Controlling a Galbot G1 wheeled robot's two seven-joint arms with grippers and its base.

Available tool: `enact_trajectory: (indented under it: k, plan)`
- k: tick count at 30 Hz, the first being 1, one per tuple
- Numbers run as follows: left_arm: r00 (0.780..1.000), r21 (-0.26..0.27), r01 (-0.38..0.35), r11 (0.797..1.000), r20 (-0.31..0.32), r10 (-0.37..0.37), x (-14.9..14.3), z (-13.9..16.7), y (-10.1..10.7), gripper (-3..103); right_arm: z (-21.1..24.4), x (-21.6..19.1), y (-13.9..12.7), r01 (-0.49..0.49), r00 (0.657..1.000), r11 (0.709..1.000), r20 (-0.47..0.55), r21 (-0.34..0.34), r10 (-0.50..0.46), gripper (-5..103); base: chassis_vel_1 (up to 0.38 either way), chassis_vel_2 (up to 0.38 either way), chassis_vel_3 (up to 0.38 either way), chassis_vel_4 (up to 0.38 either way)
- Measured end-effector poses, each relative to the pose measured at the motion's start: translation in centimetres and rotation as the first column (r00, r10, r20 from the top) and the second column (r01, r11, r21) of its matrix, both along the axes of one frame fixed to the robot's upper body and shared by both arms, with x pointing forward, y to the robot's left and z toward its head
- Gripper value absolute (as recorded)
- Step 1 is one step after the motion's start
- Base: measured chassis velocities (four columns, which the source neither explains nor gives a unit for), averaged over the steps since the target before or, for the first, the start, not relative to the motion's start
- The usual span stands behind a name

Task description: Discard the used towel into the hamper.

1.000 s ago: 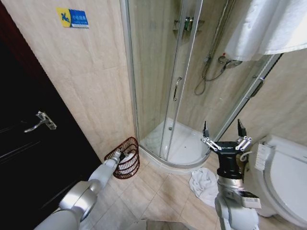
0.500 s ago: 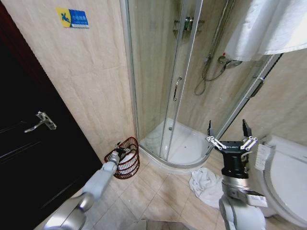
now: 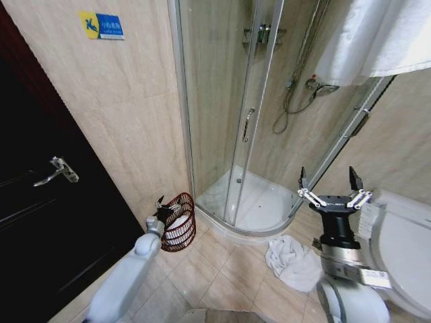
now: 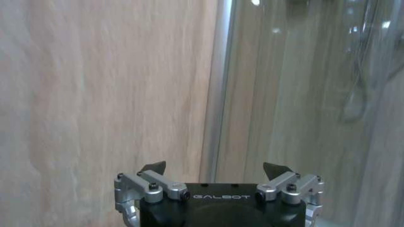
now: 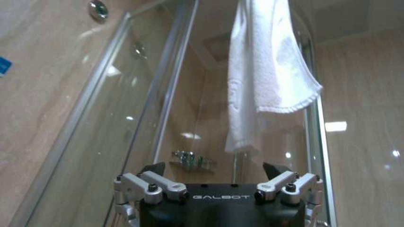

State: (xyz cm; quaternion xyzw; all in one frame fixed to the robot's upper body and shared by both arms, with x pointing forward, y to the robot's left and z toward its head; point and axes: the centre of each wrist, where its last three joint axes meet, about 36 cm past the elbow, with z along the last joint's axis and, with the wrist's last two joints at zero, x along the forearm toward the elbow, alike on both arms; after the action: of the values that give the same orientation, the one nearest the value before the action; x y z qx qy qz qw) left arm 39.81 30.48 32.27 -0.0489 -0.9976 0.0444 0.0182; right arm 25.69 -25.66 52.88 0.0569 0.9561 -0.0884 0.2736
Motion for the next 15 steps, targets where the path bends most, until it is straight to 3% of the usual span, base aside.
enact_trajectory:
  k: [3,6,12,15]
  plan:
    - [0.998,-0.048,-0.021,0.999,0.057,0.024,-2.6,4.1,0.0,100,0.3,0.0,0.1,-0.005,1.0,1.0,-0.007,0.011,0.006,100,0.0,0.0,0.0,0.0]
    - [0.995,-0.069,-0.041,0.997,0.088,0.047,-4.5,6.2,-0.2,100,0.3,0.0,0.3,-0.012,1.0,1.0,-0.008,0.018,0.012,100,0.0,0.0,0.0,0.0]
    - [0.988,-0.056,-0.111,0.992,0.105,0.116,-10.0,10.3,0.7,100,0.8,0.6,0.6,-0.024,1.0,0.999,0.013,0.035,0.024,100,0.0,0.0,0.0,0.0]
    - [0.986,-0.049,-0.12,0.991,0.114,0.125,-11.3,11.2,0.8,100,0.9,0.6,0.6,-0.03,0.999,0.999,0.016,0.032,0.03,100,0.0,0.0,0.0,0.0]
